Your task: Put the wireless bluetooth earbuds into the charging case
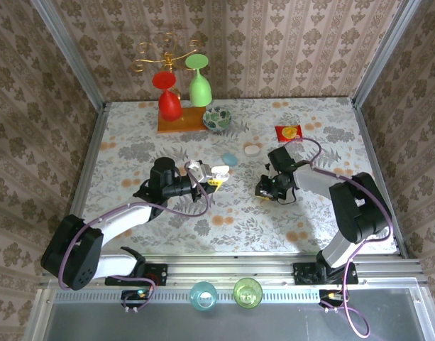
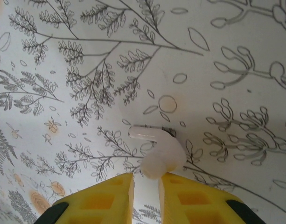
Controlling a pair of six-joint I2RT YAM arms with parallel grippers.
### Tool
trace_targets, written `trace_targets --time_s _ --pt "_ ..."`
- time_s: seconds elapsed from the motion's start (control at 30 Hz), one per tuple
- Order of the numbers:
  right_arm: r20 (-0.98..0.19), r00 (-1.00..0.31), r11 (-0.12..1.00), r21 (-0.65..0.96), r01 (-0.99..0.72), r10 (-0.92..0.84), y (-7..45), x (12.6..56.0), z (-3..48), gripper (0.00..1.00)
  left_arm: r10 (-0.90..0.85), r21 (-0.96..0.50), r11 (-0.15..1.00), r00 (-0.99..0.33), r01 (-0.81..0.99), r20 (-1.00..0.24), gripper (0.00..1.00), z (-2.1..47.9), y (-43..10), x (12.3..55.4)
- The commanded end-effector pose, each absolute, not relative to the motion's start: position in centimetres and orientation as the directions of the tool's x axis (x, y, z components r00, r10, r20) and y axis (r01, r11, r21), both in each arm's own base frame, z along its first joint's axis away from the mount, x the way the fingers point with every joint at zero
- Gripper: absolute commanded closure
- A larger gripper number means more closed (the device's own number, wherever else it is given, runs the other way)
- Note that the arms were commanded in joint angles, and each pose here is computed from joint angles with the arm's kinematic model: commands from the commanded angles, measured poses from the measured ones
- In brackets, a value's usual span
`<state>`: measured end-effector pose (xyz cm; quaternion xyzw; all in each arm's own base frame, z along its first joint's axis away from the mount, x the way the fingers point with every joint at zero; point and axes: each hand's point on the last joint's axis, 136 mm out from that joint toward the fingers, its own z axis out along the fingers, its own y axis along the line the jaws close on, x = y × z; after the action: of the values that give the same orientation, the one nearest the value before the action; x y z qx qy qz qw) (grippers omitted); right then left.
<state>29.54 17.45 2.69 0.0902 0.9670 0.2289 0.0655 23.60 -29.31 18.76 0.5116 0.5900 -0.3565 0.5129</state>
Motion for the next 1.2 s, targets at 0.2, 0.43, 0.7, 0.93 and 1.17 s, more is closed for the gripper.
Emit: trace_targets --time_s 0.2,0.43,0.7,0.93,1.17 --pt "-0.125 -0.967 0.885 0.441 0.146 0.222 16.8 32.7 3.7 0.77 0.229 0.14 0.219 0.089 0.966 -0.969 0.91 19.9 -29.5 23.6" --pt "-0.138 -0.971 0.888 0.445 0.114 0.194 16.8 34.5 3.3 0.76 0.237 0.143 0.224 0.089 0.964 -0.967 0.91 19.7 -29.5 23.7" --pt "-0.259 -0.966 0.951 0.299 -0.082 -0.002 15.9 33.2 3.7 0.59 0.245 0.146 0.231 0.088 0.962 -0.966 0.91 19.5 -29.4 23.9" --pt "-0.237 -0.97 0.968 0.229 -0.106 -0.05 16.0 31.4 2.8 0.57 0.237 0.143 0.234 0.086 0.962 -0.968 0.91 19.4 -29.6 24.1" --pt "-0.203 -0.978 0.977 0.194 -0.085 -0.045 16.1 31.4 1.3 0.65 0.235 0.143 0.235 0.087 0.961 -0.968 0.91 19.6 -29.5 24.1"
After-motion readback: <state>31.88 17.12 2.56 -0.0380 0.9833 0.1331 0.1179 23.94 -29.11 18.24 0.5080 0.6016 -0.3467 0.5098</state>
